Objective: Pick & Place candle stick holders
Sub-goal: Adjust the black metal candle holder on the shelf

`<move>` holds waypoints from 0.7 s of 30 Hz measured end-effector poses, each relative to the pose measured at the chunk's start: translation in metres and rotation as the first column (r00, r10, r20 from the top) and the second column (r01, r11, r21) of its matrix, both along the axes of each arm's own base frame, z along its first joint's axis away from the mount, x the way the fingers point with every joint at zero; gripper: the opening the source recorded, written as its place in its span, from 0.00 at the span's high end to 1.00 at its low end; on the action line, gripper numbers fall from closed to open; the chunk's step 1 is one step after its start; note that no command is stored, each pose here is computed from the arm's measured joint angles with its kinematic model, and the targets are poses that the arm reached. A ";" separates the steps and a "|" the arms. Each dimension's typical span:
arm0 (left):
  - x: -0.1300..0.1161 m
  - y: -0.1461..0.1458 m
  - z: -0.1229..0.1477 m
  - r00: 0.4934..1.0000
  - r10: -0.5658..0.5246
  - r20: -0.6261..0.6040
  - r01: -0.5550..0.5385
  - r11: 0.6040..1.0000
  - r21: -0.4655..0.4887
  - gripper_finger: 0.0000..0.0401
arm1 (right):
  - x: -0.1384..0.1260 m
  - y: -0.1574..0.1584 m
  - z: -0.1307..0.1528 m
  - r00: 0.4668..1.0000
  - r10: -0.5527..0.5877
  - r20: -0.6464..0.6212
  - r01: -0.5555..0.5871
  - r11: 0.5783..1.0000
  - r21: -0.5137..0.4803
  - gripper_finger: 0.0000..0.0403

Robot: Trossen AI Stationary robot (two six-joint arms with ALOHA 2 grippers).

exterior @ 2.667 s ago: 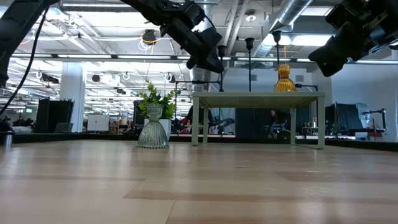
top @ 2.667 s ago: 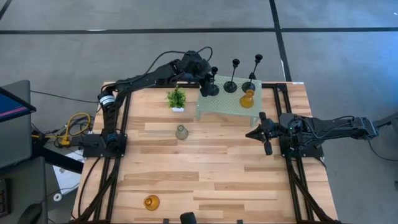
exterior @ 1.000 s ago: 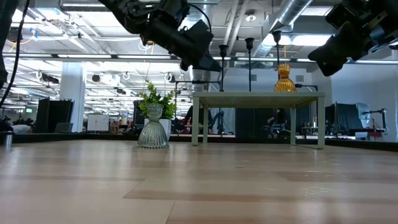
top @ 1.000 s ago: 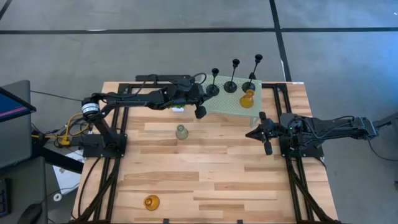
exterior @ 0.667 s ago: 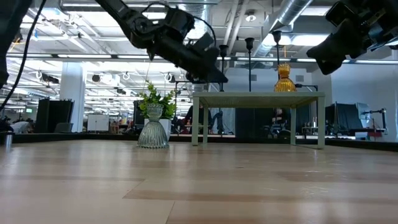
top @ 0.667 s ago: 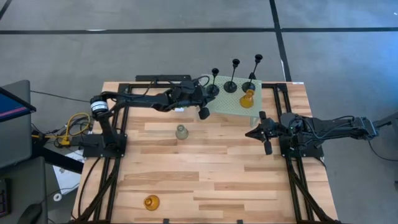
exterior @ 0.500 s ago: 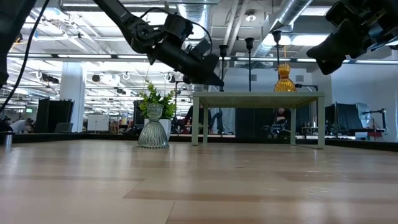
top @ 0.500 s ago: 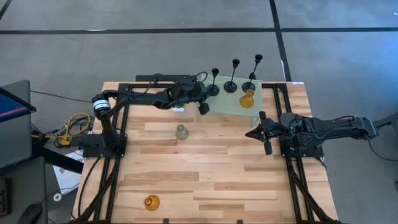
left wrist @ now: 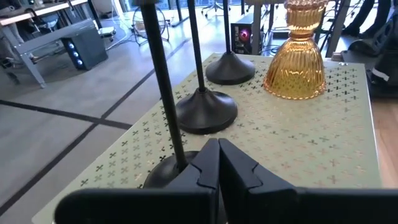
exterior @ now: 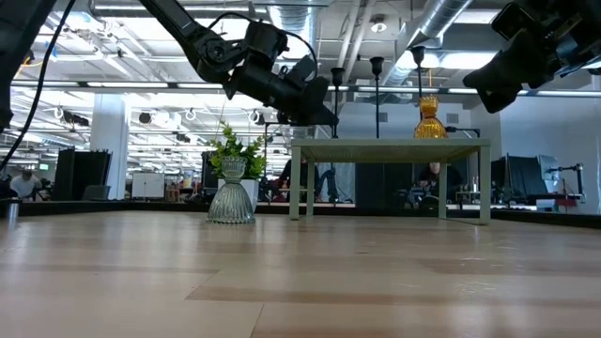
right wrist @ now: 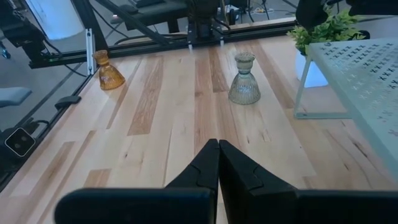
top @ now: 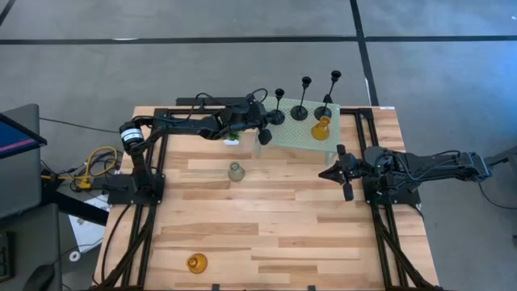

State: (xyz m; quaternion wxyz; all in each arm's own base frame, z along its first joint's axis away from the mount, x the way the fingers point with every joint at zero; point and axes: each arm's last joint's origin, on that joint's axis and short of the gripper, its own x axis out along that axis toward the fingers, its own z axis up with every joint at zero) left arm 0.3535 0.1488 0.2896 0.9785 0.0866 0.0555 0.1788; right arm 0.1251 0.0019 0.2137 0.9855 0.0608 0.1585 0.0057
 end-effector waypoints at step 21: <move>0.014 -0.001 -0.010 0.995 -0.085 0.048 0.087 0.996 -0.037 1.00 | 0.001 0.000 0.002 1.000 -0.004 0.017 0.004 1.000 -0.001 1.00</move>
